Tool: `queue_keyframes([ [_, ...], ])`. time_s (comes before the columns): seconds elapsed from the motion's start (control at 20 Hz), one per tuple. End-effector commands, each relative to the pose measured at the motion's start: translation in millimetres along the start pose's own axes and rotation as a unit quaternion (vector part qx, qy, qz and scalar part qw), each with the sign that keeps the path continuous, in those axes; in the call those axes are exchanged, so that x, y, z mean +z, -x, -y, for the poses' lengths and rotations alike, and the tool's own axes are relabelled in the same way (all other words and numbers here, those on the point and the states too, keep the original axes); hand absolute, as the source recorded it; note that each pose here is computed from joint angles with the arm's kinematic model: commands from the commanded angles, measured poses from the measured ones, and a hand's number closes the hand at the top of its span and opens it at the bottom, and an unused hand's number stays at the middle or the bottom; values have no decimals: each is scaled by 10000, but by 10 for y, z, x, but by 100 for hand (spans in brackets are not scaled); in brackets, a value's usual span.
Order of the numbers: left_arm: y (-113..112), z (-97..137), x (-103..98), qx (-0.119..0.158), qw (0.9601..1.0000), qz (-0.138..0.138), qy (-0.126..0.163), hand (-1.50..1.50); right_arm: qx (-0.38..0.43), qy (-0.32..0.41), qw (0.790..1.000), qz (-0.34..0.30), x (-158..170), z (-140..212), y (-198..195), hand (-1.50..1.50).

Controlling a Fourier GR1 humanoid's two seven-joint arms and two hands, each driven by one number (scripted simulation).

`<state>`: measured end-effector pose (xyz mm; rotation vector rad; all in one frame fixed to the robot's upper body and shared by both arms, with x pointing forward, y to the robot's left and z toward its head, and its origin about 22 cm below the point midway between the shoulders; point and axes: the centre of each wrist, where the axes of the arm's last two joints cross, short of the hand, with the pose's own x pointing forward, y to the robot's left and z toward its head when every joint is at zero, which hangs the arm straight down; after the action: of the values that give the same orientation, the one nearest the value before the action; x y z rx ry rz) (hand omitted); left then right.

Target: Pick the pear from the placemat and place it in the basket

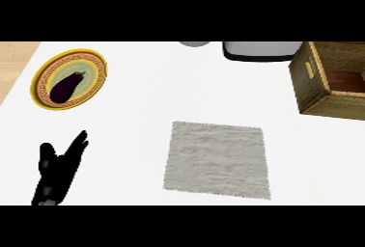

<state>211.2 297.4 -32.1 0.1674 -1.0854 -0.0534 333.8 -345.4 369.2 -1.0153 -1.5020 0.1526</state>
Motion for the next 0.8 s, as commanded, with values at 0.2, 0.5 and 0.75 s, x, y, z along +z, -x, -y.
queue_keyframes([
  [0.2, 187, -4, -42, 128, 9992, -380, 83, 0, -248, -78, 9993, -255, -361, -334, 465, 150],
  [0.5, 75, 79, -67, 78, 9994, -336, 19, 0, -1082, -74, 9925, -557, -480, -404, 1119, 150],
  [0.75, 316, 115, 7, 75, 9994, -331, 86, 0, -1056, -193, 9923, -617, -611, -378, 1226, 150],
])
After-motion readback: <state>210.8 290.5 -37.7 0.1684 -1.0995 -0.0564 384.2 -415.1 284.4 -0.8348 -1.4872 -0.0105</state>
